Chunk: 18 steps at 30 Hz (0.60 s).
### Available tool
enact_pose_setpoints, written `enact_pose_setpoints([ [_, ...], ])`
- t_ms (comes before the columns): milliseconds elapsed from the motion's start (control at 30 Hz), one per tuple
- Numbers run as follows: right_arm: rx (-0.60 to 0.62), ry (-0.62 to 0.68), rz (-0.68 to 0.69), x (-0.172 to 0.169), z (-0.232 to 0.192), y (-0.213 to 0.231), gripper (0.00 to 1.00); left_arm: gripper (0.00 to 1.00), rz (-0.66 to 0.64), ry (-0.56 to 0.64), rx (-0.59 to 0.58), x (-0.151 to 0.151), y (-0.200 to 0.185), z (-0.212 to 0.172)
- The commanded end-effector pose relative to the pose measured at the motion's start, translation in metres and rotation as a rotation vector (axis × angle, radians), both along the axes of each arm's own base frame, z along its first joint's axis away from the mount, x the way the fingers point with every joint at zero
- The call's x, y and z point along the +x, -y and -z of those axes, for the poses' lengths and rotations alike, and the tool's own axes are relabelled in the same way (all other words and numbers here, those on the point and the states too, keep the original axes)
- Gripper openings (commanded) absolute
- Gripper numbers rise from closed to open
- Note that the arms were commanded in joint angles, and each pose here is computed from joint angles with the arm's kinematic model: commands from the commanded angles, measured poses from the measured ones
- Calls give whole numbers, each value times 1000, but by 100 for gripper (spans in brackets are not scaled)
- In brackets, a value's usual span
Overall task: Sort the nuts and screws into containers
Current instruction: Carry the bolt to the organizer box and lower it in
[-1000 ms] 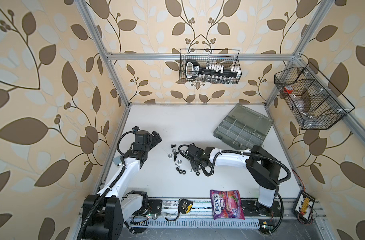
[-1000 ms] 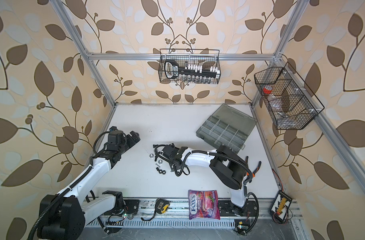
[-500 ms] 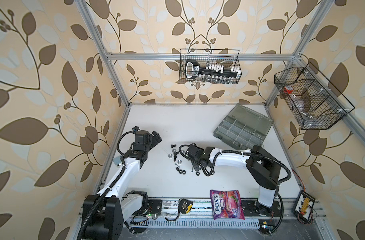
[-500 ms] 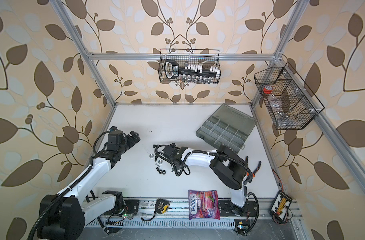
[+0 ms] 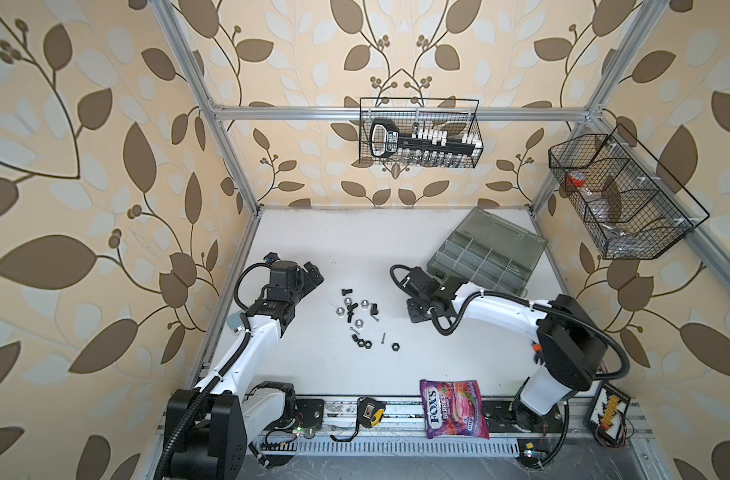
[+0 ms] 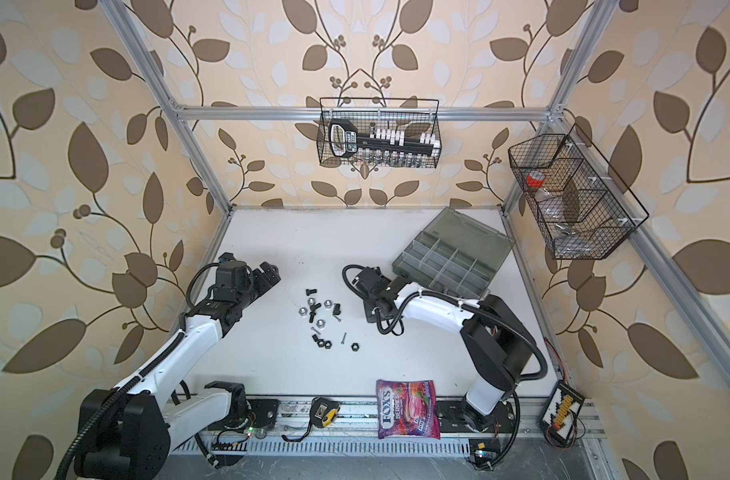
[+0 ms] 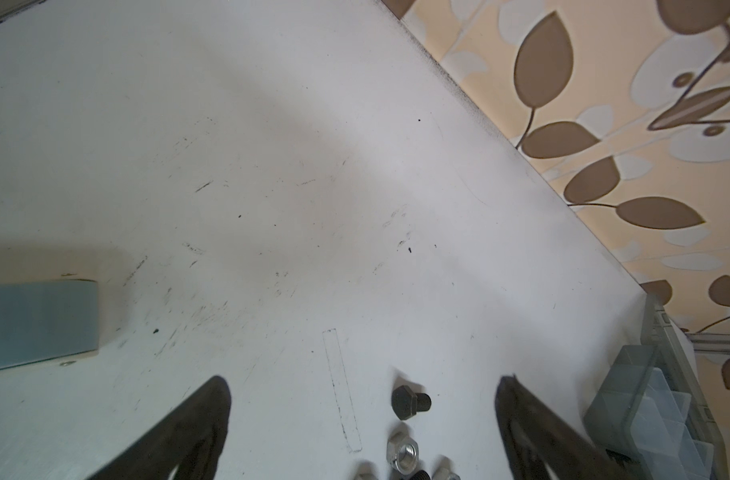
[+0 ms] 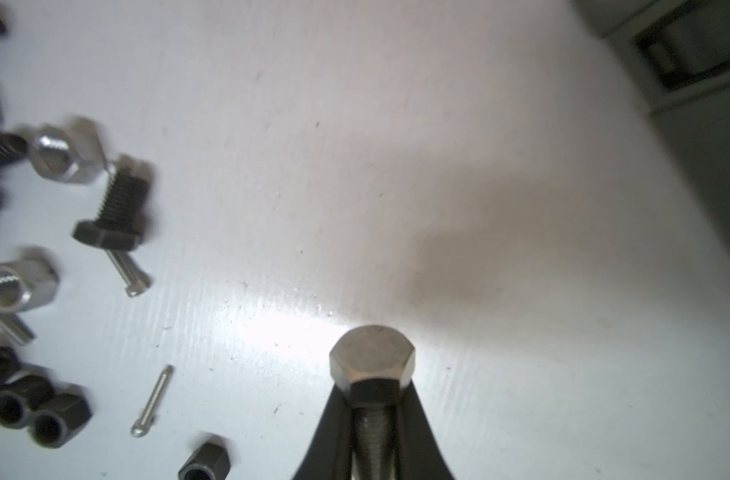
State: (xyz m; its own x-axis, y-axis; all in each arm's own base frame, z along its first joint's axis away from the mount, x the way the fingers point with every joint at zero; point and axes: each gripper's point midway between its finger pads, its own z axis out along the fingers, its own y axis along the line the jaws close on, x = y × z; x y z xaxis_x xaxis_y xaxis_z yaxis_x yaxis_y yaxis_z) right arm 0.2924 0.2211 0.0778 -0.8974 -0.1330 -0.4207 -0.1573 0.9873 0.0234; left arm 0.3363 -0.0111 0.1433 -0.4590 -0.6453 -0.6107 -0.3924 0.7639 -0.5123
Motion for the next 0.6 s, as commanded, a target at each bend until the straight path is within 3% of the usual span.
enact_pose_setpoints([
  [0,42,36,96,10,-20,32,0,99,6,39,-2,4,2,-16],
  [267,147,101,353,40,-47,121,0,99,8,41,-3,3,2,-18],
  [567,229,110,510,57,-42,172,0,99,9,46,-4,5,2,-20],
])
